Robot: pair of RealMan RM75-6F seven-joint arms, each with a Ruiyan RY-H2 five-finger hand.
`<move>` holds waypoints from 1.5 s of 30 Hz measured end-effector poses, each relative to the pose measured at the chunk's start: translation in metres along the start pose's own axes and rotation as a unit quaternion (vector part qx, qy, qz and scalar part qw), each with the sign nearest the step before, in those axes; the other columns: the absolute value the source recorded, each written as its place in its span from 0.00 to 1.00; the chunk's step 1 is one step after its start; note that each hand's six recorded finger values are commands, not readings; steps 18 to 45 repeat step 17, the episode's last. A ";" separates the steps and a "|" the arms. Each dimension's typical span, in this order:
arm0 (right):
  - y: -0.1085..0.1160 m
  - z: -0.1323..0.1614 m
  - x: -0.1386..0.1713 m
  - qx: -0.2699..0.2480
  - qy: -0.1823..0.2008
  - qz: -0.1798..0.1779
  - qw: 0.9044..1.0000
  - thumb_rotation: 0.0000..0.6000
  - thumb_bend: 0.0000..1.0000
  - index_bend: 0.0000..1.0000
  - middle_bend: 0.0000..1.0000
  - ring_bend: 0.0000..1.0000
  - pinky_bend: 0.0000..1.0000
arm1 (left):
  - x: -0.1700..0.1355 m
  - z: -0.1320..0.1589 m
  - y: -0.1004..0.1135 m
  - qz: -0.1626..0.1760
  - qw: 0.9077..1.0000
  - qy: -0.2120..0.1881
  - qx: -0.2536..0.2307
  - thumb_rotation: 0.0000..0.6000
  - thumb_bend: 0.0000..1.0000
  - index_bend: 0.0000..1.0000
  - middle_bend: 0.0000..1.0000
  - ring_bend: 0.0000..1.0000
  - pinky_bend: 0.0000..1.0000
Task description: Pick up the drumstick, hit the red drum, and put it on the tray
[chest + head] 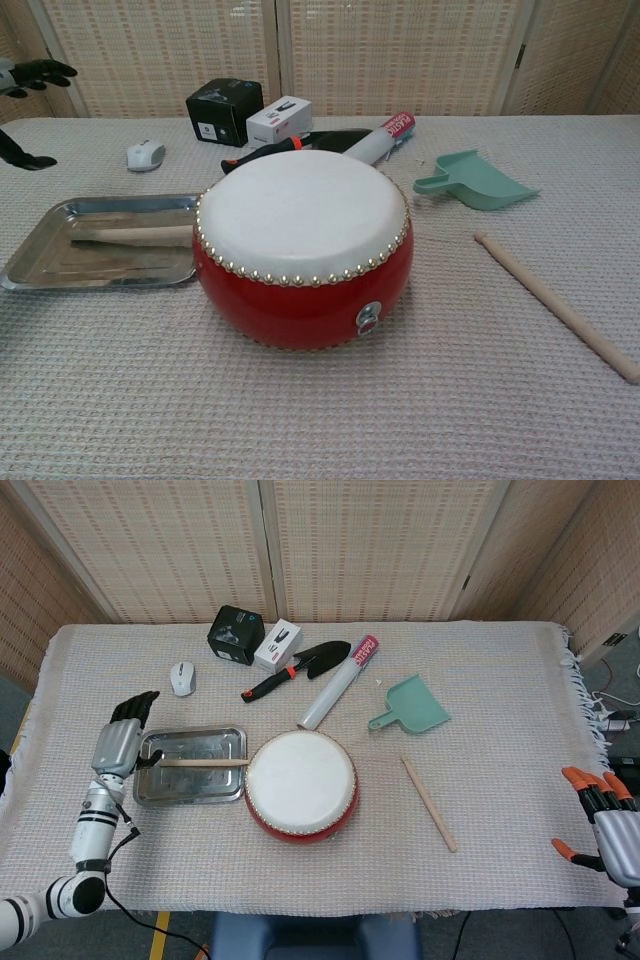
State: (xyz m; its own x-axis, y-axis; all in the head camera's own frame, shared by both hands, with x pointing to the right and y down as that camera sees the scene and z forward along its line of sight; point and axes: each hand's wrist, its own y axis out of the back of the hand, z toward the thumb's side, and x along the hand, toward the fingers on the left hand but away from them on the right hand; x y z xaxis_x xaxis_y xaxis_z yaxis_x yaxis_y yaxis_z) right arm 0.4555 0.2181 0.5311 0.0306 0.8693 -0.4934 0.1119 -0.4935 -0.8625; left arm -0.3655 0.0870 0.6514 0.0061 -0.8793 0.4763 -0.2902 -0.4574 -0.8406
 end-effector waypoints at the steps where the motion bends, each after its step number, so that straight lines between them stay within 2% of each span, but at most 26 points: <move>1: 0.001 0.000 -0.001 -0.001 0.001 -0.001 1.000 1.00 0.18 0.07 0.07 0.00 0.00 | -0.008 -0.008 0.006 0.016 1.000 0.003 0.003 1.00 0.27 0.09 0.07 0.00 0.04; 4: 0.001 0.000 -0.005 -0.001 0.007 -0.005 1.000 1.00 0.18 0.08 0.07 0.00 0.00 | -0.035 -0.028 0.017 0.044 0.999 0.013 0.014 1.00 0.27 0.10 0.07 0.00 0.04; 8: -0.002 0.005 -0.007 -0.001 0.020 -0.007 1.000 1.00 0.18 0.08 0.07 0.00 0.00 | -0.071 -0.050 0.022 0.060 0.997 0.025 0.032 1.00 0.27 0.10 0.07 0.00 0.04; 13: -0.003 0.009 -0.008 0.009 0.026 -0.015 1.000 1.00 0.18 0.08 0.07 0.00 0.00 | -0.112 -0.074 0.024 0.065 0.996 0.051 0.043 1.00 0.27 0.10 0.07 0.00 0.04; 17: -0.005 0.012 -0.007 0.018 0.027 -0.024 0.999 1.00 0.18 0.08 0.07 0.00 0.00 | -0.134 -0.081 0.024 0.064 0.995 0.057 0.046 1.00 0.27 0.10 0.07 0.00 0.04; 45: -0.005 0.012 -0.007 0.018 0.027 -0.024 0.999 1.00 0.18 0.08 0.07 0.00 0.00 | -0.134 -0.081 0.024 0.064 0.995 0.057 0.046 1.00 0.27 0.10 0.07 0.00 0.04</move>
